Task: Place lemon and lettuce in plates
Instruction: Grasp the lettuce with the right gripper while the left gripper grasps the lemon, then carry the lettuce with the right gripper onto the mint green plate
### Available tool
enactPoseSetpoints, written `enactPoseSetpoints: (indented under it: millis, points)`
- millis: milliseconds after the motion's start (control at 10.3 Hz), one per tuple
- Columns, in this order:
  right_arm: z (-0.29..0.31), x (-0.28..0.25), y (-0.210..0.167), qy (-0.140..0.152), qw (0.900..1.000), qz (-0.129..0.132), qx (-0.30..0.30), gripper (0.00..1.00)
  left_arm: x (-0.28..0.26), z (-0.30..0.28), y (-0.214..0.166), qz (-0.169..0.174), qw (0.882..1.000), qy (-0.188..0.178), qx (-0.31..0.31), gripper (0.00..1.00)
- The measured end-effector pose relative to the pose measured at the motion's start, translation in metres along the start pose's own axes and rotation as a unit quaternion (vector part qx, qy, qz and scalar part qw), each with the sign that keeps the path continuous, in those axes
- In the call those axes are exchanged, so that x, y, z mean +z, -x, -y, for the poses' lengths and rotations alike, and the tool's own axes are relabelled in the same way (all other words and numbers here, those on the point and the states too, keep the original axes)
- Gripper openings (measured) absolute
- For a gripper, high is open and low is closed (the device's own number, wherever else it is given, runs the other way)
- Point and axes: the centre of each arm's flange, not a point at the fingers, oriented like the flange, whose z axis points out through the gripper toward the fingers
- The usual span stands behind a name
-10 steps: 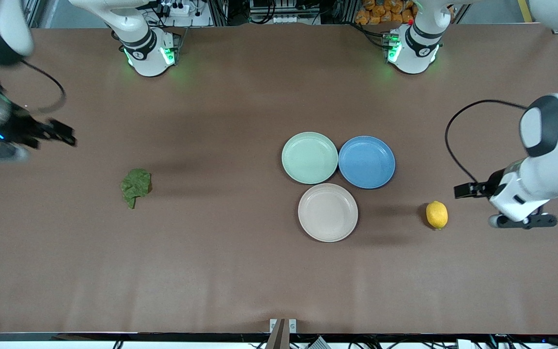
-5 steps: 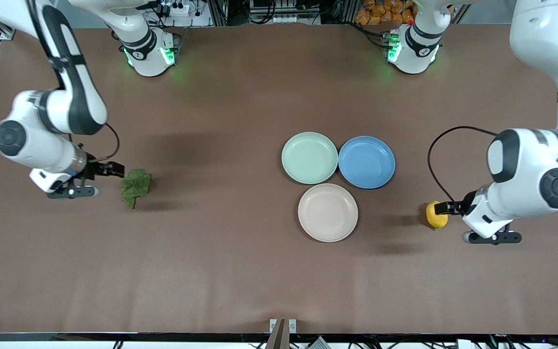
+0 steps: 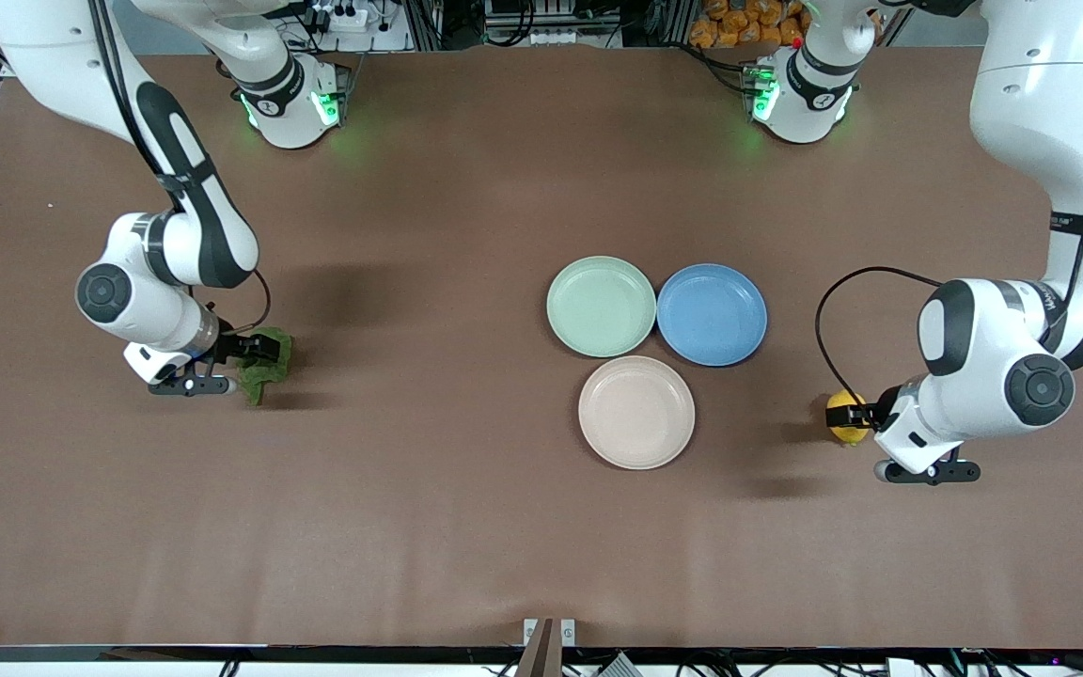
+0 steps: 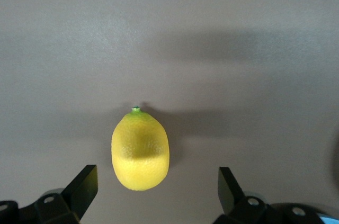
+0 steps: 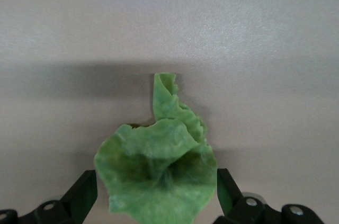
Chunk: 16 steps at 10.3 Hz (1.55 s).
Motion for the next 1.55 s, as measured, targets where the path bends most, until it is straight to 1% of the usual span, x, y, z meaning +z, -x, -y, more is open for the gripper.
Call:
enactPoseSetpoints:
  millis: [97, 290, 677, 774, 871, 968, 1065, 1258, 1355, 1452, 1548]
  points:
    - [0.0, 0.009, 0.0, 0.001, 1.0, 0.001, 0.001, 0.99, 0.011, 0.003, 0.0, 0.007, 1.0, -0.006, 0.002, 1.0]
    - [-0.001, 0.02, 0.0, 0.003, 1.0, -0.001, 0.001, 0.93, 0.033, 0.007, -0.001, 0.021, 1.0, -0.015, 0.005, 1.0]
    - [0.0, 0.019, -0.002, 0.003, 1.0, -0.007, 0.001, 0.35, 0.056, 0.009, 0.0, 0.037, 0.999, -0.02, 0.007, 1.0]
    - [0.002, 0.016, -0.003, 0.003, 1.0, -0.01, 0.0, 0.18, 0.06, 0.009, 0.0, 0.039, 0.999, -0.021, 0.007, 1.0]
    - [0.006, 0.008, -0.007, 0.0, 1.0, -0.011, 0.005, 0.04, 0.063, 0.009, 0.0, 0.04, 0.999, -0.02, 0.007, 1.0]
    - [0.019, -0.006, -0.012, -0.008, 1.0, -0.007, 0.027, 0.04, 0.067, 0.009, 0.0, 0.04, 0.999, -0.02, 0.007, 1.0]
    - [0.048, -0.026, -0.018, -0.02, 0.998, -0.003, 0.055, 0.04, 0.071, 0.009, -0.001, 0.04, 0.999, -0.02, 0.008, 1.0]
    - [0.139, -0.065, -0.022, -0.04, 0.992, -0.01, 0.118, 0.04, 0.076, 0.01, -0.001, 0.04, 0.999, -0.02, 0.008, 1.0]
    - [0.191, -0.079, -0.018, -0.051, 0.987, -0.017, 0.153, 0.04, 0.075, 0.009, -0.002, 0.035, 0.999, -0.02, 0.008, 0.99]
    - [0.241, -0.089, -0.008, -0.066, 0.98, -0.019, 0.187, 0.04, 0.075, 0.009, -0.004, 0.029, 0.999, -0.02, 0.009, 0.94]
    - [0.289, -0.097, 0.005, -0.085, 0.973, -0.015, 0.213, 0.04, 0.075, 0.009, -0.005, 0.025, 0.999, -0.019, 0.009, 0.93]
